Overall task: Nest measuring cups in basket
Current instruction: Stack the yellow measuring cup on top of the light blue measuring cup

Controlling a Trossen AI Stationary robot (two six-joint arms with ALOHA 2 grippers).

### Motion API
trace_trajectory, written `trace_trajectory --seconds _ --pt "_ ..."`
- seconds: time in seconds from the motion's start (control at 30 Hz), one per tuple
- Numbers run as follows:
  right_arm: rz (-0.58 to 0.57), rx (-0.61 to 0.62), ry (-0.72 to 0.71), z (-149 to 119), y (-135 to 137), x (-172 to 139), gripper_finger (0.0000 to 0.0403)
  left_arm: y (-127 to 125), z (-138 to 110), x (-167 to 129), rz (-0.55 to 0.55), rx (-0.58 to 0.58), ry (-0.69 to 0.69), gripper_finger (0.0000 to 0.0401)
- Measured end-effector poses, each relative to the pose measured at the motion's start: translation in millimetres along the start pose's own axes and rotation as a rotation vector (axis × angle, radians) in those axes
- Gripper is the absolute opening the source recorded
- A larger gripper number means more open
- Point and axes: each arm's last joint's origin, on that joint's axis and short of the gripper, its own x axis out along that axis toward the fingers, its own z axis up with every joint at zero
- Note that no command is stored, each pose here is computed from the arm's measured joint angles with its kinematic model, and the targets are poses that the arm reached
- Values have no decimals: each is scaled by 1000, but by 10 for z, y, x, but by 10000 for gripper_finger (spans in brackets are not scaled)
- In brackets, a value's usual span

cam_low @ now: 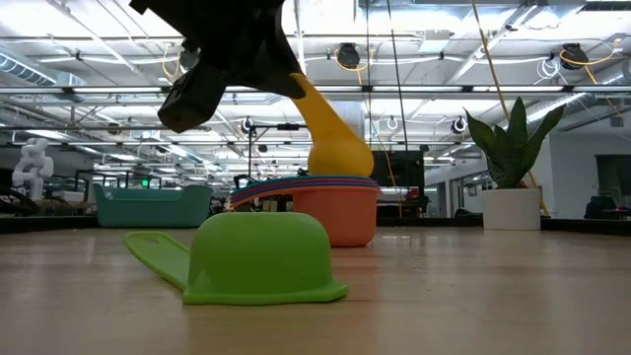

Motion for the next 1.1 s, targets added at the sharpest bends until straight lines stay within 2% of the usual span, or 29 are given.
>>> trace_trajectory --seconds 0.17,0.5,0.67,0.87,1.1 --pt "0 1 0 1 0 0 77 -13 -30 13 -11 17 18 84" --pt "0 3 -1 1 0 0 77 -41 -68 8 -28 -109 41 173" --pt "0 3 -1 1 0 0 77 -84 -101 5 -102 -180 40 207" --pt "0 3 -1 1 0 0 77 -137 -138 -2 -213 -247 41 220" --pt "0 3 -1 2 0 0 77 -178 -202 3 -300 -309 83 207"
